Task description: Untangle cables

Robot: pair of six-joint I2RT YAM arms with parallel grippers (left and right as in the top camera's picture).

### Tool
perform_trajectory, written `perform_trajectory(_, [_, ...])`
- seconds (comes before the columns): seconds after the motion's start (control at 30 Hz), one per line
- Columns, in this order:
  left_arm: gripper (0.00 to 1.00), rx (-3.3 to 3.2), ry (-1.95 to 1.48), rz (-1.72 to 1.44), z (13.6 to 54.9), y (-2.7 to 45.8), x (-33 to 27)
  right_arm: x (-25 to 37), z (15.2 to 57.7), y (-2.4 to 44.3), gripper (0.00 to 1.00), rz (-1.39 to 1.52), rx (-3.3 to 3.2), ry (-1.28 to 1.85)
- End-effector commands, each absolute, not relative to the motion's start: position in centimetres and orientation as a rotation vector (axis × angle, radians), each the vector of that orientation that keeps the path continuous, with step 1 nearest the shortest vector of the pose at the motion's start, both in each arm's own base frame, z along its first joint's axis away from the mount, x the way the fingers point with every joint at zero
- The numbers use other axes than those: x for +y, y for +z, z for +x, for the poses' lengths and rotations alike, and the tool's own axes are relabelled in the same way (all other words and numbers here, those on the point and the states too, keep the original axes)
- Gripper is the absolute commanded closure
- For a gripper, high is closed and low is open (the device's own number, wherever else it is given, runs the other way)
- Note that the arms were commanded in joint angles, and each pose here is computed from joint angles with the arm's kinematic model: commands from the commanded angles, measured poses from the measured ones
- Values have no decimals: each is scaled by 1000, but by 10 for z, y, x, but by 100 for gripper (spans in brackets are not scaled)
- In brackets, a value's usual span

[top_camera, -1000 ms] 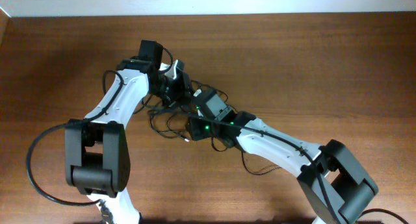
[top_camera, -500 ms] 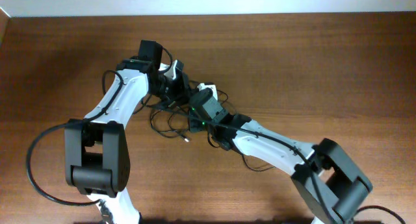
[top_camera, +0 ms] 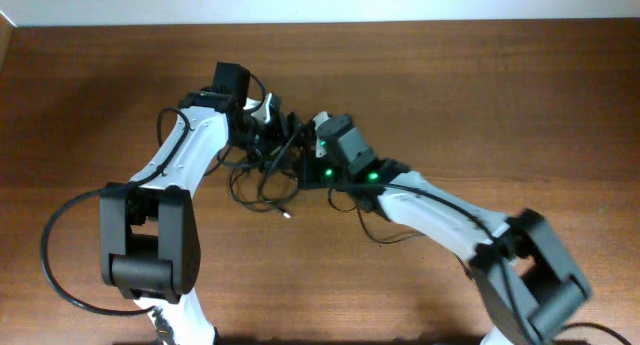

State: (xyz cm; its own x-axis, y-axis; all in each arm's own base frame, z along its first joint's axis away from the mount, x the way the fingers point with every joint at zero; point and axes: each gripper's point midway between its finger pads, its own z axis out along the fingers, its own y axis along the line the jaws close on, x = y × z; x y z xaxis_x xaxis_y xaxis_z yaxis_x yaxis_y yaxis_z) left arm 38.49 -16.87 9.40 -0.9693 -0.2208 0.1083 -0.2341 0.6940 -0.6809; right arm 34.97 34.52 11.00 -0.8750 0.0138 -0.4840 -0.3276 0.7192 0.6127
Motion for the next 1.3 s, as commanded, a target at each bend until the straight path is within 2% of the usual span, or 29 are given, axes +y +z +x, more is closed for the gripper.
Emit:
perform_trajectory(0.0, [13,-2883,1168,373,389,95,-170,356,318,172,96,-418,2367,1305])
perform_trajectory(0.03, [30,-2894,1149,379,390,93,-168,352,315,179,96,-422,2362,1326])
perform_trajectory(0.07, [55,-2919,1110,388,391,90,-164,346,312,188,96,-412,2365,1322])
perform_trajectory(0.1, [62,-2929,1094,392,391,88,-162,342,309,193,96,-407,2368,1317])
perform_trajectory(0.17, [65,-2951,1051,402,393,84,-158,334,302,206,96,-401,2367,1312])
perform_trajectory(0.27, [88,-2962,1001,417,393,75,-154,325,290,222,96,-402,2362,1310])
perform_trajectory(0.3, [88,-2991,947,428,395,71,-148,322,287,228,96,-408,2356,1307])
perform_trajectory(0.4, [83,-3038,837,453,396,64,-137,315,279,248,96,-425,2319,1305])
perform_trajectory(0.53, [82,-3060,787,463,397,61,-131,303,270,300,96,-454,2224,1280])
perform_trajectory(0.67, [75,-3084,733,473,398,58,-126,270,265,347,96,-496,2222,1021])
perform_trajectory(0.73, [80,-3085,733,473,398,58,-126,261,258,366,96,-539,2207,963])
perform_trajectory(0.77, [86,-3085,733,473,398,58,-126,258,255,375,96,-546,2196,956])
perform_trajectory(0.83, [86,-3078,732,474,397,58,-126,256,253,389,96,-562,2161,950])
perform_trajectory(0.9, [69,-3056,833,361,393,64,-134,249,261,385,96,-522,2173,883])
perform_trajectory(0.93, [49,-3006,1064,148,390,79,-150,248,263,383,96,-516,2183,866])
perform_trajectory(0.97, [36,-2954,1282,-54,387,95,-161,248,263,381,96,-515,2191,864])
perform_trajectory(1.0, [13,-2912,1429,-184,384,107,-165,249,264,380,96,-515,2194,863])
perform_trajectory(1.03, [7,-2901,1482,-276,382,111,-165,249,265,378,96,-512,2198,858])
perform_trajectory(1.07, [3,-2884,1519,-370,376,114,-165,249,266,377,96,-508,2202,860])
perform_trajectory(1.13, [3,-2846,1506,-578,357,113,-169,246,275,372,96,-436,2229,823])
perform_trajectory(1.27, [14,-2764,1501,-831,334,113,-189,243,291,364,96,-350,2253,769])
